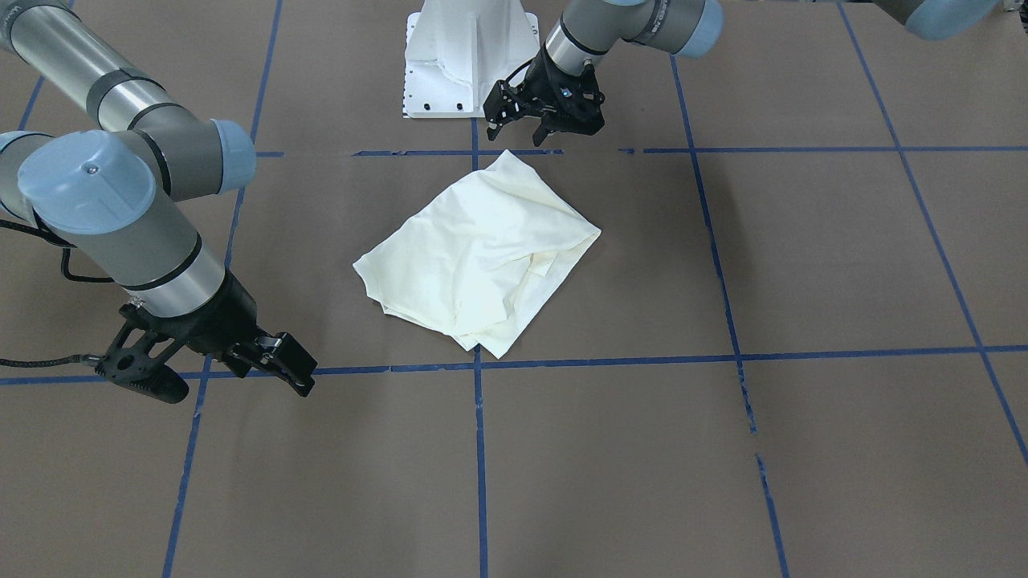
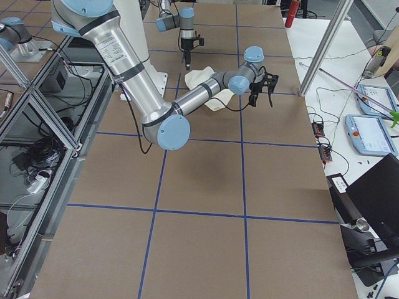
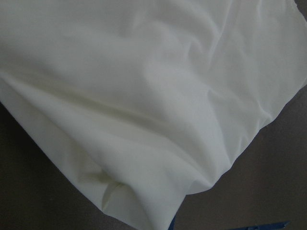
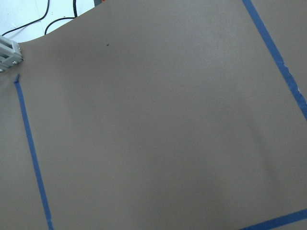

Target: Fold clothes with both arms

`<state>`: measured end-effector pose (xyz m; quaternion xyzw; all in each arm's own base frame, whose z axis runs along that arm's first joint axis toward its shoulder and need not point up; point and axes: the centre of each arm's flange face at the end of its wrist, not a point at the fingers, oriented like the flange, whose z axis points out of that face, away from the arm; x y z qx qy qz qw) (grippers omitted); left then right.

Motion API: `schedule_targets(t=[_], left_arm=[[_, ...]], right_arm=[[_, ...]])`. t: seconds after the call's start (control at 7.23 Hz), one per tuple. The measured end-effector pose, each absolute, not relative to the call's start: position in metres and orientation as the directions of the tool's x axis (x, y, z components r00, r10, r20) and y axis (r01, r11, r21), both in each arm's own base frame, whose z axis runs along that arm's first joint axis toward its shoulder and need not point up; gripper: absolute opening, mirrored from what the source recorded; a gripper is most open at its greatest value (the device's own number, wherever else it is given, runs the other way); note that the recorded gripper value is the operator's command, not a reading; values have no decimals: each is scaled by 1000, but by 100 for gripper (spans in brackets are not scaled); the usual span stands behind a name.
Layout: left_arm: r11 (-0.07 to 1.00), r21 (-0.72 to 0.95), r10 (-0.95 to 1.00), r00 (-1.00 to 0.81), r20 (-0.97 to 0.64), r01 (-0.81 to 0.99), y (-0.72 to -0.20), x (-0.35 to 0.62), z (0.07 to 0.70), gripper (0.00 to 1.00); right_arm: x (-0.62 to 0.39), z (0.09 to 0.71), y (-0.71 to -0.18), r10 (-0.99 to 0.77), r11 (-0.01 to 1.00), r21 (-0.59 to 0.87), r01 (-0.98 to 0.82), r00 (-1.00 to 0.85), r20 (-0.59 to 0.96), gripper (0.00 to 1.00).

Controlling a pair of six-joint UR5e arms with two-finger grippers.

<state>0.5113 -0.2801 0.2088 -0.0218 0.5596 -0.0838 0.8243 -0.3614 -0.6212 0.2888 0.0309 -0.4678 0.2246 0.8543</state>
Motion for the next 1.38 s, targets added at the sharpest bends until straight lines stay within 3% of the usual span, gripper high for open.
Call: schedule_targets(t=[0.69,1.38], left_arm=[[968,-81,-170,381,-909,238,-312,550,218,0],[977,-136,-193,412,-891,162,-256,583,229,0]], right_arm=[[-346,292,-621,363,894,-166,-416,455,813,100],[-345,294,-621,363,894,-166,-415,457,812,100]])
